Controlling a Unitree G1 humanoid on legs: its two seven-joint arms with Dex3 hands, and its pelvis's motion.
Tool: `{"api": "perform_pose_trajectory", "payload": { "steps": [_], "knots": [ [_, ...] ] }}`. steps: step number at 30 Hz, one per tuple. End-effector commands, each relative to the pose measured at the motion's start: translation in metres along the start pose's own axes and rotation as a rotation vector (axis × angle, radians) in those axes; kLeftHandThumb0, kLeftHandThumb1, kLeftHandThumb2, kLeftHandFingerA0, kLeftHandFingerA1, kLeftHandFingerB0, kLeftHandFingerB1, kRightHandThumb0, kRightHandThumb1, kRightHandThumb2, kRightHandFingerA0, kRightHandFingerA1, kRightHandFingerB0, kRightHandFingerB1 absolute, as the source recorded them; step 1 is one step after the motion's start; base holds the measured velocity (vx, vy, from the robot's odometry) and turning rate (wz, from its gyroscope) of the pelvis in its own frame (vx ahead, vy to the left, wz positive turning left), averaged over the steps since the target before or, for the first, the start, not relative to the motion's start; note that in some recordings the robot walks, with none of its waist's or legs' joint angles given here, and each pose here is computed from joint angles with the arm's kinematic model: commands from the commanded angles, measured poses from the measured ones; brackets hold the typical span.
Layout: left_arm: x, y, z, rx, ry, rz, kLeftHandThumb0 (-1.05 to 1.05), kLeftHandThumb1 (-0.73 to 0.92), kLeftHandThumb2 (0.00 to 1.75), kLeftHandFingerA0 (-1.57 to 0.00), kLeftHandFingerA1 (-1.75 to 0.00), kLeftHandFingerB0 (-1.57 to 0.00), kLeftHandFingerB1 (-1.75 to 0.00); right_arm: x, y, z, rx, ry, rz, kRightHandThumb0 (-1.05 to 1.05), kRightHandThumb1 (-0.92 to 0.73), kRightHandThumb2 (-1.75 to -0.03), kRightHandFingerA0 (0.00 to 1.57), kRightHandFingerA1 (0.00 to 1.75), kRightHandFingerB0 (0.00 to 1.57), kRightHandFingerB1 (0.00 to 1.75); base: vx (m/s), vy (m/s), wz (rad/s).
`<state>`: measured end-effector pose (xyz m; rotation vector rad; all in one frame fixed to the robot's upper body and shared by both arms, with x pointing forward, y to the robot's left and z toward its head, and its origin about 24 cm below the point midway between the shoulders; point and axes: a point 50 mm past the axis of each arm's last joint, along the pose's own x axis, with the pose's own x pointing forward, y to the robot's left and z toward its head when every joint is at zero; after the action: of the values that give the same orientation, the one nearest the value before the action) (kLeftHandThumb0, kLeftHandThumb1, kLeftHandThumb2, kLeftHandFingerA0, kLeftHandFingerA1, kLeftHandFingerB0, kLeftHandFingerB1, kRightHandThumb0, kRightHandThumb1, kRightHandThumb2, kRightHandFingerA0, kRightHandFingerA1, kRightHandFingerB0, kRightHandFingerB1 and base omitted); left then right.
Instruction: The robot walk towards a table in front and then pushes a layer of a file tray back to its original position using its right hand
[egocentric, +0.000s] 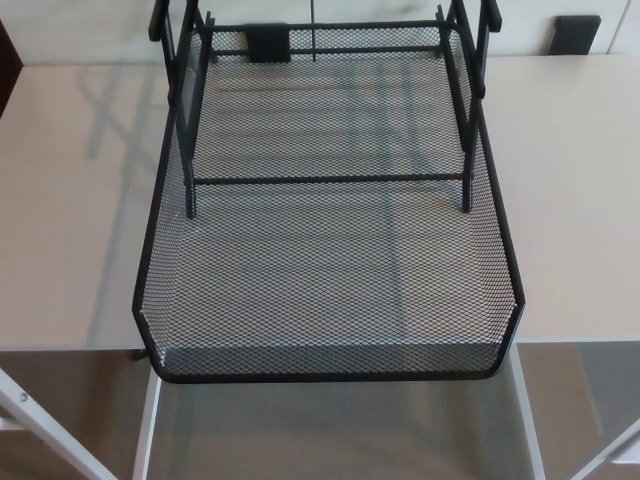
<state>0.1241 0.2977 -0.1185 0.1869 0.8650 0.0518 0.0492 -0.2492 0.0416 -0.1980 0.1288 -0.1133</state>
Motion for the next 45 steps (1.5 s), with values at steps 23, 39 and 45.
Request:
{"api": "perform_pose_trajectory", "payload": {
  "steps": [23,39,45],
  "knots": [
    [0.007,0.010,0.020,0.047,-0.017,0.028,-0.32,0.27,0.96,-0.67,-0.89,-0.43,-0.69,-0.002,0.081,0.152,-0.298,-1.085,0.125,-0.58,-0.40,-0.74,0.29,0.53,0.19,0.43,0.00,0.000,0.00],
    [0.009,0.008,0.025,0.079,-0.032,0.014,-0.33,0.26,0.96,-0.70,-0.89,-0.46,-0.70,0.072,0.159,0.125,-0.787,-0.894,0.408,-0.47,-0.34,-0.64,0.07,0.31,0.10,0.30,0.00,0.000,0.00],
    [0.009,0.007,0.029,0.096,-0.040,0.015,-0.31,0.27,0.94,-0.69,-0.88,-0.47,-0.69,0.088,0.177,0.120,-0.908,-0.919,0.415,-0.29,-0.22,-0.80,0.00,0.52,0.00,0.49,0.00,0.000,0.00]
  ]
}}
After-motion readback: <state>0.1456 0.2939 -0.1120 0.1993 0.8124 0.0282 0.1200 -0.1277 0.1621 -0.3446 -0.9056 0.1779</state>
